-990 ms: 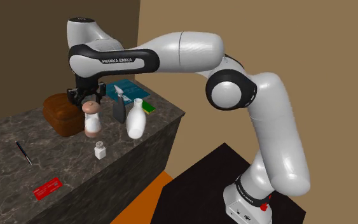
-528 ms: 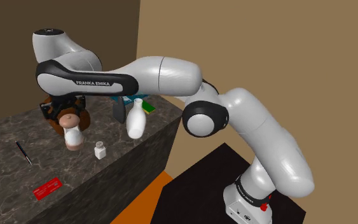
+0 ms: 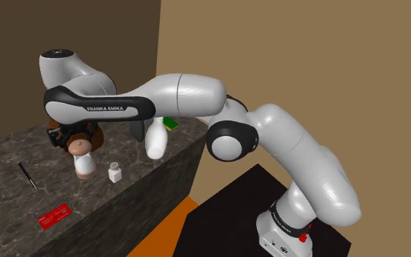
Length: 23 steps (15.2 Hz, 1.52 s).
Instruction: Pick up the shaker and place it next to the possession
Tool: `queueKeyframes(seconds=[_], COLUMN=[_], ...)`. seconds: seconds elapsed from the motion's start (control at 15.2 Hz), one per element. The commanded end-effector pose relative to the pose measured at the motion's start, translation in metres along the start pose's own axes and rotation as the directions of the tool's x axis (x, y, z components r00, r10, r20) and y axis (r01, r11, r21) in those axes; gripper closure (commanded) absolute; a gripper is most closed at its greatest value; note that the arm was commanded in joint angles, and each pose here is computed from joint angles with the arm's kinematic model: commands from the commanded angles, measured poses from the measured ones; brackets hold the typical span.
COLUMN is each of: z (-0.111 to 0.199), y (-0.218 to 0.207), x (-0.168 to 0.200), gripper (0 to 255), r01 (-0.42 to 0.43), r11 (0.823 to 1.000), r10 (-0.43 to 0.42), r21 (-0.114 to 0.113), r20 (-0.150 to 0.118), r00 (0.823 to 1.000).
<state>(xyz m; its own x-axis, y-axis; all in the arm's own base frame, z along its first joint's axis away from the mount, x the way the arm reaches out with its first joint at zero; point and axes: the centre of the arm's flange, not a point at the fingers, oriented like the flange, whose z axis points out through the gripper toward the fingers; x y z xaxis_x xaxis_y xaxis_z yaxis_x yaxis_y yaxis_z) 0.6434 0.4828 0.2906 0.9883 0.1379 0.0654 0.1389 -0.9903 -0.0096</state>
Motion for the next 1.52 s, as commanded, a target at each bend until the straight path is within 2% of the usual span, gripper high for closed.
queueKeyframes(seconds=[0.0, 0.59, 0.66, 0.99, 1.25, 1.45], z=[0.011, 0.018, 0.018, 0.018, -0.032, -0.032], y=[0.001, 0.001, 0.001, 0.001, 0.001, 0.001], x=[-0.001, -0.001, -0.001, -0.001, -0.001, -0.001], gripper=[255, 255, 0, 0, 0, 0], r01=[0.000, 0.000, 0.000, 0.000, 0.000, 0.000], r11=[1.000, 1.000, 1.000, 1.000, 1.000, 1.000], r10=[0.000, 0.000, 0.000, 0.000, 0.000, 0.000], r21=[0.001, 0.001, 0.001, 0.001, 0.001, 0.001], r20=[-0.001, -0.001, -0.001, -0.001, -0.001, -0.001], r00=[1.000, 1.000, 1.000, 1.000, 1.000, 1.000])
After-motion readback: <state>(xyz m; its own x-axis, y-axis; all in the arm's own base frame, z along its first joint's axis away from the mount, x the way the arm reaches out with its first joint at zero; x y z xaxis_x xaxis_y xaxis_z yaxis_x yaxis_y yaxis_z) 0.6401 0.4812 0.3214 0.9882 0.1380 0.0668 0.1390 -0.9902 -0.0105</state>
